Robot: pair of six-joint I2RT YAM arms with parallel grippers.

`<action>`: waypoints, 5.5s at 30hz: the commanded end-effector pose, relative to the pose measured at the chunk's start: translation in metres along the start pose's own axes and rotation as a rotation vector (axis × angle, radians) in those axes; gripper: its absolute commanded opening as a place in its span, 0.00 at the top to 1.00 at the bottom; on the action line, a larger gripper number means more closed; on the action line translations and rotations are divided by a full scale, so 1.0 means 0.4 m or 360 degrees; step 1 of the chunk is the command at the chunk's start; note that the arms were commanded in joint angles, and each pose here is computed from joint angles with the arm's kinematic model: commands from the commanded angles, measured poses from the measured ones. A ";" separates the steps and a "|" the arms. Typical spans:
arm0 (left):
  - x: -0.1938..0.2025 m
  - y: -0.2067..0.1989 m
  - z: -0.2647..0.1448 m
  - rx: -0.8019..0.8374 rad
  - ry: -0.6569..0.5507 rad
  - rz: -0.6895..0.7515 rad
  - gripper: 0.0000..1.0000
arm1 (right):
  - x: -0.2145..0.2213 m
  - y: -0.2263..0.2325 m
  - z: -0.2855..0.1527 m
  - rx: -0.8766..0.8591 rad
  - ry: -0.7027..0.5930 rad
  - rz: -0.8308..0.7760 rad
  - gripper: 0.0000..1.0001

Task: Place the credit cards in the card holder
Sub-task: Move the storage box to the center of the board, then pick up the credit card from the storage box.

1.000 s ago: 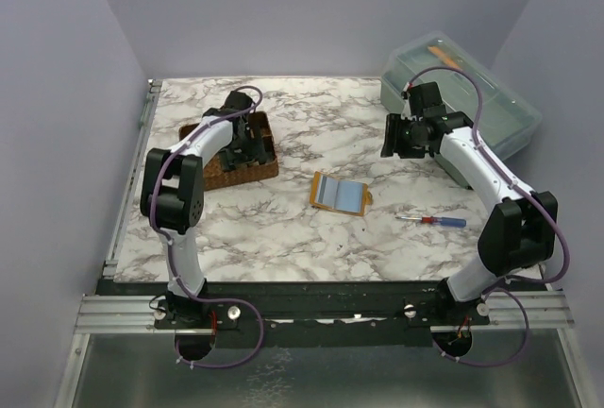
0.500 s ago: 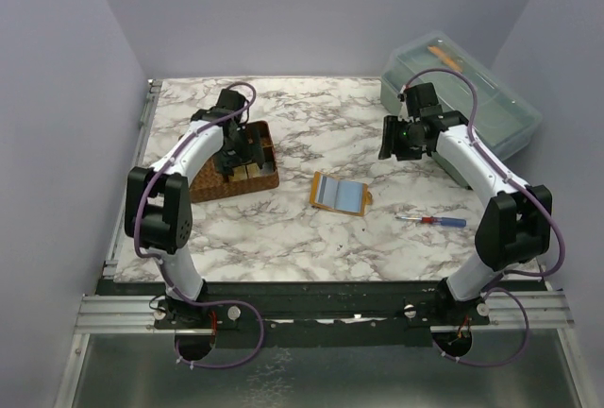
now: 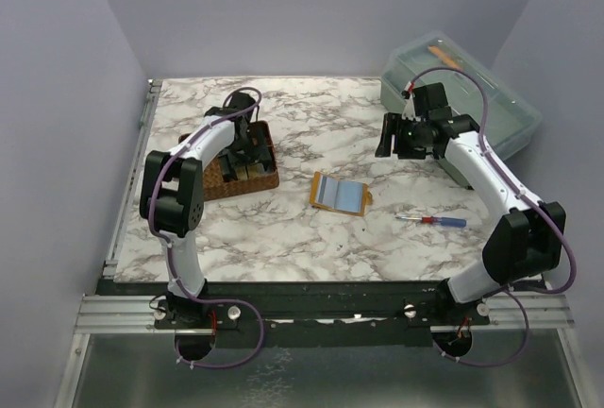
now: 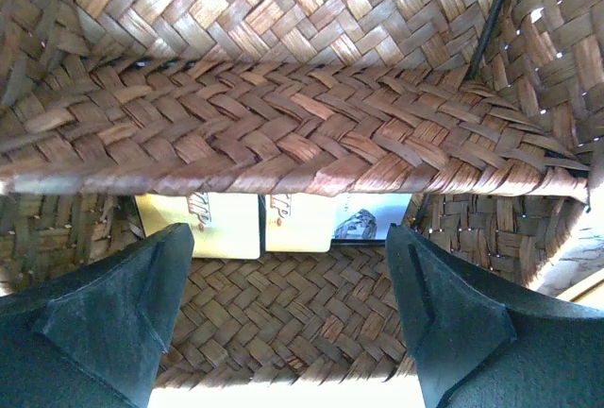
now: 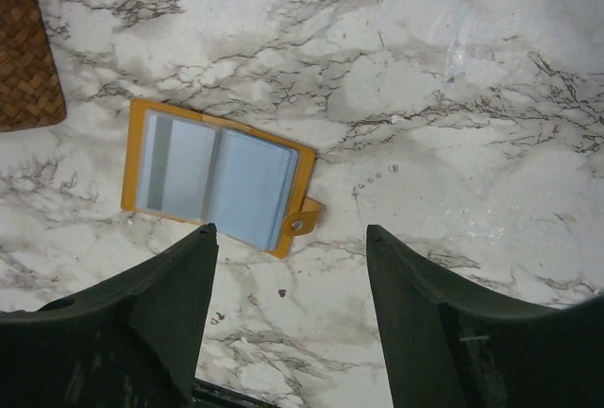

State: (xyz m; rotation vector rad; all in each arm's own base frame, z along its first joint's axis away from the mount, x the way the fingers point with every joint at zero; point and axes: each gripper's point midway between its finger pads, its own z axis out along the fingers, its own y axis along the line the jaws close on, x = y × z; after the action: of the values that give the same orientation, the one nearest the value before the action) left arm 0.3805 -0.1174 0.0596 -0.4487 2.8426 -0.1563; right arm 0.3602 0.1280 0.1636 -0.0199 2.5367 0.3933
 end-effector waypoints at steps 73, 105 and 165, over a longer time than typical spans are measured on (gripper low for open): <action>0.039 -0.021 -0.031 0.0092 -0.0244 0.0209 0.88 | 0.047 0.252 0.051 -0.0653 0.0103 -0.0009 0.30; -0.006 -0.025 -0.133 0.0450 -0.0305 0.0376 1.00 | -0.027 0.669 0.221 -0.1170 0.0162 -0.0034 0.59; 0.075 -0.019 -0.015 0.0471 -0.0140 0.0240 0.64 | 0.189 0.722 0.459 -0.0993 0.0577 0.0173 0.51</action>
State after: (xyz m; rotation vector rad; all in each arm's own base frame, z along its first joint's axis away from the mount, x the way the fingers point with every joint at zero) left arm 0.3601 -0.1264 0.0647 -0.1861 2.6534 -0.4646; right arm 0.3757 0.4640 0.0991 -0.2333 2.5439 1.3694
